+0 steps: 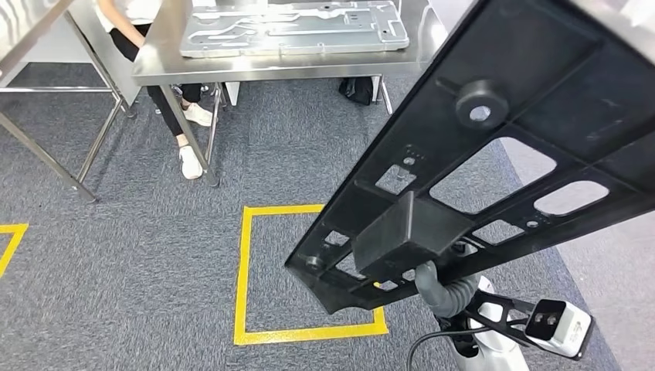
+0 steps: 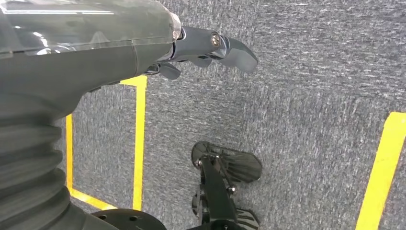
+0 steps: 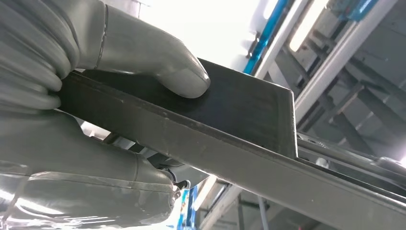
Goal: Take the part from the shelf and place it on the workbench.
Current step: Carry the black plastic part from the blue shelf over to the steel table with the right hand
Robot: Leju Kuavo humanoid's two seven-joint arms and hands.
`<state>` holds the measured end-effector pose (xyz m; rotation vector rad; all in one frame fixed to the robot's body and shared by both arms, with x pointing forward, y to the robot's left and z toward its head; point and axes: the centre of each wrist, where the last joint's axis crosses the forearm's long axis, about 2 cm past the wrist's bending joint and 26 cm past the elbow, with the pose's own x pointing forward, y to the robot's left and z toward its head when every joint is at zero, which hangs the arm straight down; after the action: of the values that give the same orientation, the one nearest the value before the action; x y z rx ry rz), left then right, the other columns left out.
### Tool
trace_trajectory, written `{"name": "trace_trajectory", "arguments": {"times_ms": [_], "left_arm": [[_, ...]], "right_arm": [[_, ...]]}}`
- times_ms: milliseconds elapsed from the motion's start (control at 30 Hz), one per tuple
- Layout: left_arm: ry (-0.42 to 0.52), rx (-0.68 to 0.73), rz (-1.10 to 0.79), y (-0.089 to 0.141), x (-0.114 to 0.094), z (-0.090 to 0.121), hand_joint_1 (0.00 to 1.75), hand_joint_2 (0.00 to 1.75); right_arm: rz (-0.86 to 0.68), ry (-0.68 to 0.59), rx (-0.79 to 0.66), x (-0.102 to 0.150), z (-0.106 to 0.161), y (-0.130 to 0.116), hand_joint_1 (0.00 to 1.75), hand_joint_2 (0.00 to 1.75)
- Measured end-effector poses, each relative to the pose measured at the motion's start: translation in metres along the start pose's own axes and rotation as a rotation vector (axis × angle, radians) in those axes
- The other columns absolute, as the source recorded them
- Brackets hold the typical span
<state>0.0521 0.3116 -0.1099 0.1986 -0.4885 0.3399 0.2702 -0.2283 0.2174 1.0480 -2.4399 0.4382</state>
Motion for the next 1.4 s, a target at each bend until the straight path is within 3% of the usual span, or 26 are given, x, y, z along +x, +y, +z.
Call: {"name": "trace_trajectory", "arguments": {"times_ms": [500,1100,1400], "left_arm": [[0.002,0.012,0.018,0.002,-0.005,0.002,0.00,1.75],[-0.005,0.015,0.029,0.001,-0.005,0.002,0.00,1.75],[-0.004,0.012,0.022,0.001,-0.007,0.003,0.00,1.75]], "right_arm": [[0.004,0.044,-0.010,0.000,0.013,0.007,1.75,1.75],[0.096,0.069,-0.033,-0.002,0.009,0.001,1.75,1.75],[0.041,0.065,-0.014,-0.003,0.011,0.005,1.75,1.75]]}}
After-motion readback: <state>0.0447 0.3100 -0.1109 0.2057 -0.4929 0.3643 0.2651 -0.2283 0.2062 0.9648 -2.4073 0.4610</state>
